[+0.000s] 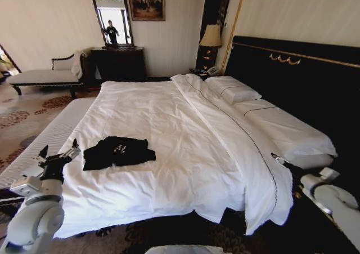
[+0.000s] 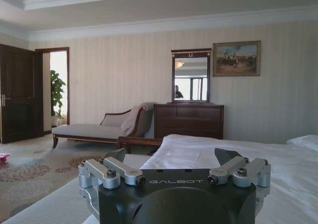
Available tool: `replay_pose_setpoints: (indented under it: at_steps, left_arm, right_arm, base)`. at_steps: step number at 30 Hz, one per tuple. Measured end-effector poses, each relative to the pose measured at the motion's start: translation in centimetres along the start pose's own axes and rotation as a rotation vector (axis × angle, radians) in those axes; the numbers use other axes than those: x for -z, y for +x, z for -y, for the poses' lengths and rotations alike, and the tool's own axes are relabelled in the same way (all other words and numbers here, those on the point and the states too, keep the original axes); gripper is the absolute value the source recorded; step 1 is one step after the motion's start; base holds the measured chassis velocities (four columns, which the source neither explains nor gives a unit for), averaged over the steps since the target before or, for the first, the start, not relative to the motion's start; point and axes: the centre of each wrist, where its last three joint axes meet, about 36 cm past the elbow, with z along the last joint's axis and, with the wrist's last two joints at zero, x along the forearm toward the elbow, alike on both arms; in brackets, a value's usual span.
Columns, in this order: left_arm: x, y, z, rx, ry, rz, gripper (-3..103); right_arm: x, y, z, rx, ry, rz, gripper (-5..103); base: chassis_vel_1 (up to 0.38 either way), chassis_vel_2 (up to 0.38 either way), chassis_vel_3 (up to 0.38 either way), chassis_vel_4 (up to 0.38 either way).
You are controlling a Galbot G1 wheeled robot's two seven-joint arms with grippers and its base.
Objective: Fold the clothes on the bed.
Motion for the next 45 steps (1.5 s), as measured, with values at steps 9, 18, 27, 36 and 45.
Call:
replay_pose_setpoints:
  at_steps: [9, 18, 27, 36, 45]
  left_arm:
    - [-0.7, -1.0, 0.2, -0.014, 0.006, -0.014, 100]
    - [-0.9, -1.3, -0.1, -0.013, 0.007, -0.025, 100]
    - [-1.3, -1.7, 0.1, -0.017, 0.018, -0.027, 100]
    - [-0.9, -1.8, -0.1, -0.023, 0.013, -0.019, 100]
    - [-0.5, -1.6, -0.6, -0.016, 0.004, -0.011, 100]
  right_arm:
    - [-2.8, -0.4, 4.1, 0.219, 0.024, -0.058, 100]
    - [-2.5, -2.8, 3.7, 0.167, 0.079, -0.038, 100]
    - [0.9, -2.3, 5.4, 0.106, 0.172, -0.024, 100]
    - [0.9, -3.0, 7.2, 0.076, 0.211, -0.060, 100]
    - [-2.2, -4.9, 6.6, 0.129, 0.151, -0.077, 96]
  base:
    - [0.000, 0.000, 0.000, 0.000]
    - [0.000, 0.000, 0.000, 0.000]
    - [0.000, 0.000, 0.000, 0.000]
    - [0.000, 0.000, 0.000, 0.000]
    - [0.000, 0.000, 0.000, 0.000]
